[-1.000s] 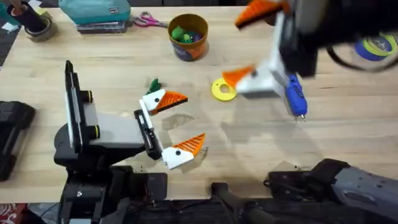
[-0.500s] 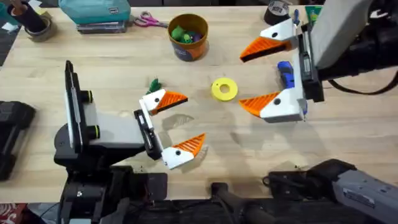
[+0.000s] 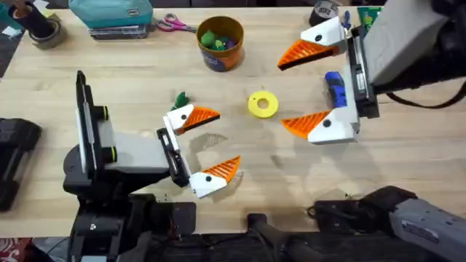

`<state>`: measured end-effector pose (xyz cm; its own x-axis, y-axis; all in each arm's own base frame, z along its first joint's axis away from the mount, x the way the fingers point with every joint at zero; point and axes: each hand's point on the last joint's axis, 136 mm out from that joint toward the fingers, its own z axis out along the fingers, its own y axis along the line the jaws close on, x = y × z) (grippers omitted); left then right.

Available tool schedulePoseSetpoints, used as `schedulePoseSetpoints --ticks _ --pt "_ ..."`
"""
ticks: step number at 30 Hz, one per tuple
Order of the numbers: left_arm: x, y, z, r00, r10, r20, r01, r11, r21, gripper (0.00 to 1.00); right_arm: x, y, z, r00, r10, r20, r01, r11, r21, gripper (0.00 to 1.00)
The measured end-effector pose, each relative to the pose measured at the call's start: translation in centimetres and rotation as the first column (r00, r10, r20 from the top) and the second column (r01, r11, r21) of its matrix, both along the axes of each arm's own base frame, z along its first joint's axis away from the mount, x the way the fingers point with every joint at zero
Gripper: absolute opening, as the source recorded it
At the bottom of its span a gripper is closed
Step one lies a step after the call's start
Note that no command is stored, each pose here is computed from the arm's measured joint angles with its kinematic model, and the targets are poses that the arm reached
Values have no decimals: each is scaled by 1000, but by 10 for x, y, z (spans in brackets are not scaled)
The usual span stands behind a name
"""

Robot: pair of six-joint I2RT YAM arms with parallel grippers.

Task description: Pick up the gripper from the table and insert it into the empty holder that is missing its gripper. Then pick up a screw, insert it into the mounting hole, and use the screwdriver to tighten it. Finally, clean up the table by picking up the vegetable and placing it into the bucket.

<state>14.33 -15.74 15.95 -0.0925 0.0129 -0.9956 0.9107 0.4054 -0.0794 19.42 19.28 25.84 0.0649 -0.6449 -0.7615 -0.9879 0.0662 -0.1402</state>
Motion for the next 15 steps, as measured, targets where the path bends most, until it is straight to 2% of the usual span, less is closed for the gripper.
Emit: schedulePoseSetpoints --ticks 15 --pt "0 0 0 1000 0 0 0 1000 0 986 0 0 0 1000 3 3 -3 1000 -1 996"
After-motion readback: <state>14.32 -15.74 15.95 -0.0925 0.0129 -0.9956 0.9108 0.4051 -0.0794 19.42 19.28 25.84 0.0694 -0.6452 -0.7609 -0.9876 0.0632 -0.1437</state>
